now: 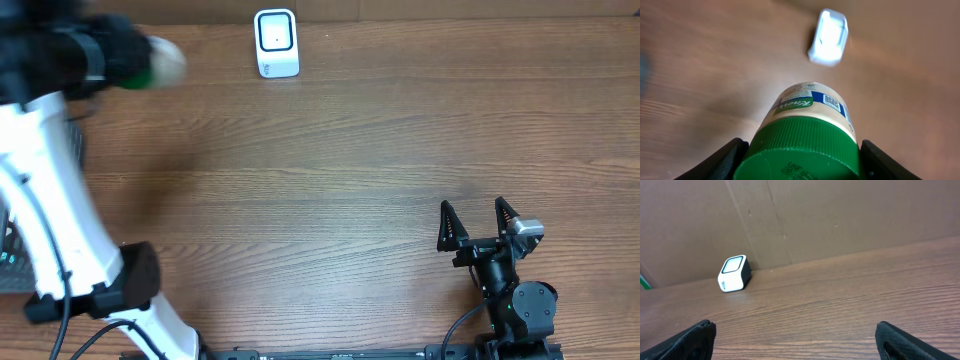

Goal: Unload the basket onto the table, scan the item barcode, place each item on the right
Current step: 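Carry the jar to the scanner and hold its barcode to it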

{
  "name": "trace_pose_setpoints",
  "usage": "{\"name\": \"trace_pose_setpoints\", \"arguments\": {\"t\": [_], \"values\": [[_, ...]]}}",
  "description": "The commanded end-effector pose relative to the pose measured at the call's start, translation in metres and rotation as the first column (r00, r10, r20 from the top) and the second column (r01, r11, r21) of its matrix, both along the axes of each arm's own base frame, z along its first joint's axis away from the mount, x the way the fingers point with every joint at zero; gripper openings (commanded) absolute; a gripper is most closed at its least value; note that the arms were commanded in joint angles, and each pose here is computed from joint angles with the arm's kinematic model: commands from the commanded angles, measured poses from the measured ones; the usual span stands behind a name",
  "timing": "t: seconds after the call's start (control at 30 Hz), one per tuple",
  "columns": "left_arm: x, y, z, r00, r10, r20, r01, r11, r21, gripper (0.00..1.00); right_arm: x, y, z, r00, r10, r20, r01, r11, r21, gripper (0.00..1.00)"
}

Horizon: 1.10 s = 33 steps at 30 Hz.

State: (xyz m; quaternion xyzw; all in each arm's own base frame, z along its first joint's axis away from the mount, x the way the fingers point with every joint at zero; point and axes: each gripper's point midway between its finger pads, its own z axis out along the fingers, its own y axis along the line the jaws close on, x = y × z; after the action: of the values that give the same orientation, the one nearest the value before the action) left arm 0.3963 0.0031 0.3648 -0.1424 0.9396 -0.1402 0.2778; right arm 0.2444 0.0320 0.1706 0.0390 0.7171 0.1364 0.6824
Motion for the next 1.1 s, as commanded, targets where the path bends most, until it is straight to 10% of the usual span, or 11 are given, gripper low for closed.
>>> {"name": "trace_pose_setpoints", "arguments": {"t": [0.0, 0.4, 0.83, 1.07], "values": [[-0.005, -0.034, -0.037, 0.991, -0.05, -0.126, 0.065, 0.991, 0.118, 0.36, 0.0, 0.002, -0.002, 1.0, 0.009, 0.004, -0.009, 1.0, 0.002, 1.0], [0.001, -0.147, -0.196, 0.93, -0.161, -0.33, 0.212, 0.969, 0.124, 0.39, 0.0, 0.002, -0.002, 1.0, 0.009, 0.004, -0.009, 1.0, 0.002, 1.0], [-0.016, -0.149, -0.286, 0.92, -0.078, -0.385, 0.149, 0.976, 0.157, 0.38, 0.0, 0.002, -0.002, 1.0, 0.009, 0.004, -0.009, 1.0, 0.002, 1.0], [-0.019, -0.139, -0.287, 0.917, -0.063, -0.393, 0.157, 0.965, 0.211, 0.68, 0.0, 0.002, -0.002, 1.0, 0.009, 0.004, -0.009, 1.0, 0.002, 1.0]]}}
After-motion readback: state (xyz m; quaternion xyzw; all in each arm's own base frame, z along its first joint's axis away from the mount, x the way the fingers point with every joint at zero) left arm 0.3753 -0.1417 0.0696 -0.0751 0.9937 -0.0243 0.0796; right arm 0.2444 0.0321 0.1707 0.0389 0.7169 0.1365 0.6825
